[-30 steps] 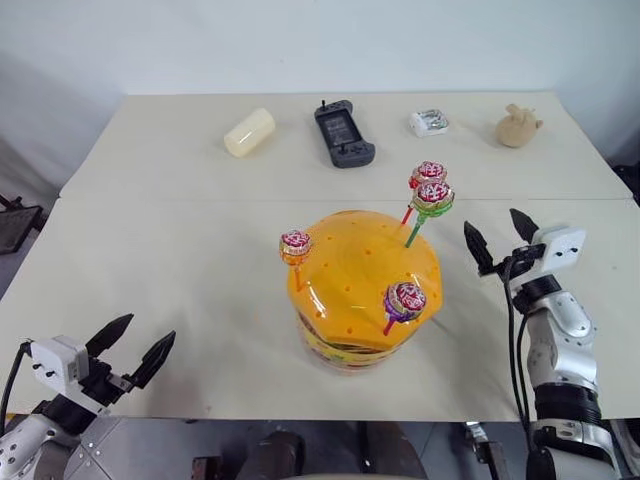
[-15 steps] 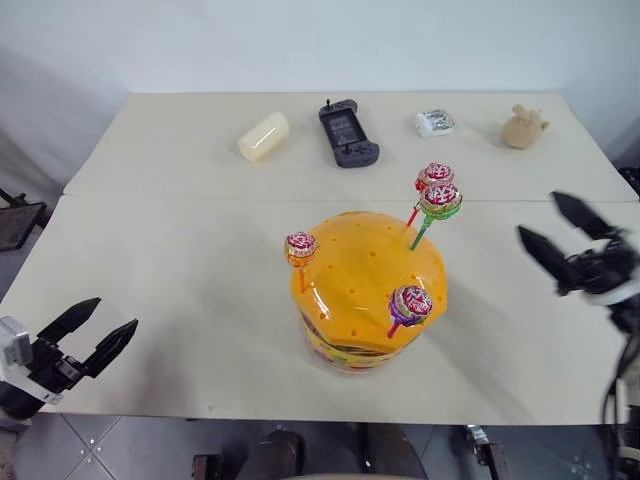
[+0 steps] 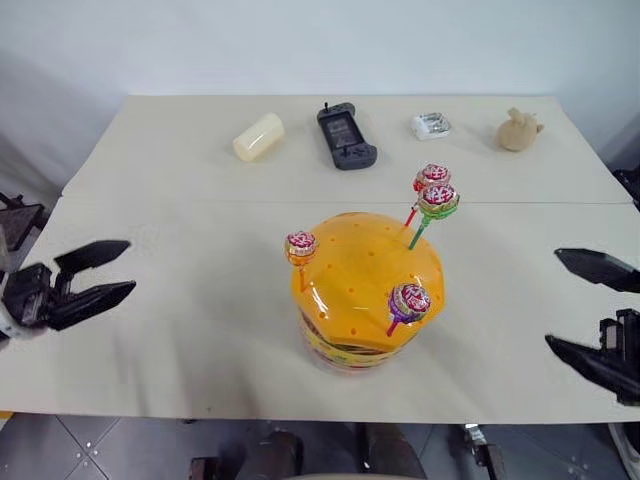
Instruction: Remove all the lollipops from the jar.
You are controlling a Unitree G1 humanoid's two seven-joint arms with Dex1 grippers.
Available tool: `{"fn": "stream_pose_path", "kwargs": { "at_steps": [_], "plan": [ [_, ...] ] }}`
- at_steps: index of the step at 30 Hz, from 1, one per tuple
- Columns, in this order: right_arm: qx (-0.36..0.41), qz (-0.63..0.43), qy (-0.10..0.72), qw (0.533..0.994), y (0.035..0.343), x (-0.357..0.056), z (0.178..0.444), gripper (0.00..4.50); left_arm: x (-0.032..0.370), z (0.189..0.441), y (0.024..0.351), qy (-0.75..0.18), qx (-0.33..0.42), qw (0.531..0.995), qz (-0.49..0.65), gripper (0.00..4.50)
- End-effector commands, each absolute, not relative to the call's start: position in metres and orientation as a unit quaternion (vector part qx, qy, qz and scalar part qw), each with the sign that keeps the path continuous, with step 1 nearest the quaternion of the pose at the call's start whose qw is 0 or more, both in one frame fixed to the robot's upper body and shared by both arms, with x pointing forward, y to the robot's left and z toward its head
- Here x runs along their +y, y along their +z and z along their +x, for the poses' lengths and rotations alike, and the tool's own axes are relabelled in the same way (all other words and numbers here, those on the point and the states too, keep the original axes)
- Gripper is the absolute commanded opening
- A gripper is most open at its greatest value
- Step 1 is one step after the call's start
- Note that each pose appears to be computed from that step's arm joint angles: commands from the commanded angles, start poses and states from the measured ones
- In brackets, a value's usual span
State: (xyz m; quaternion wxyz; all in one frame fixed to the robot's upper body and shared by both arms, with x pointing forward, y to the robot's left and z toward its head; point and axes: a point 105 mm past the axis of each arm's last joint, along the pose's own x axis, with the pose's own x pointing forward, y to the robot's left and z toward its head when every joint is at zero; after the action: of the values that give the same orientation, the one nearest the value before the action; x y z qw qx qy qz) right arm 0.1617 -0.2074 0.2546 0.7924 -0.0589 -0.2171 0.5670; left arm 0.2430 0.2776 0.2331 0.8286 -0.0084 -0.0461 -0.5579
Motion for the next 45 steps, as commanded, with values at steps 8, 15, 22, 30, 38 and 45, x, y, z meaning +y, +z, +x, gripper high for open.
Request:
{"fn": "stream_pose_path", "kwargs": {
  "at_steps": [8, 15, 22, 30, 38, 45],
  "plan": [
    [-0.294, -0.04, 0.554, 0.778, 0.288, -0.195, 0.164, 4.5, 0.199, 0.244, 0.261, -0.721, -0.058, 0.69, 0.014, 4.48],
    [-0.275, -0.065, 0.574, 0.768, 0.278, -0.177, 0.155, 4.5, 0.136, 0.236, 0.274, -0.777, -0.123, 0.617, 0.008, 4.48],
    [-0.259, -0.074, 0.559, 0.784, 0.267, -0.18, 0.154, 4.5, 0.099, 0.239, 0.274, -0.805, -0.129, 0.58, 0.004, 4.48],
    [-0.23, -0.084, 0.523, 0.816, 0.253, -0.2, 0.146, 4.5, 0.087, 0.231, 0.272, -0.827, -0.119, 0.549, -0.011, 2.43],
    [-0.232, -0.082, 0.508, 0.826, 0.251, -0.205, 0.142, 4.5, 0.096, 0.232, 0.292, -0.834, -0.14, 0.532, -0.049, 0.04],
    [-0.246, -0.056, 0.505, 0.825, 0.257, -0.204, 0.146, 4.5, 0.139, 0.253, 0.333, -0.788, -0.131, 0.57, -0.191, 0.04]
  ]
}}
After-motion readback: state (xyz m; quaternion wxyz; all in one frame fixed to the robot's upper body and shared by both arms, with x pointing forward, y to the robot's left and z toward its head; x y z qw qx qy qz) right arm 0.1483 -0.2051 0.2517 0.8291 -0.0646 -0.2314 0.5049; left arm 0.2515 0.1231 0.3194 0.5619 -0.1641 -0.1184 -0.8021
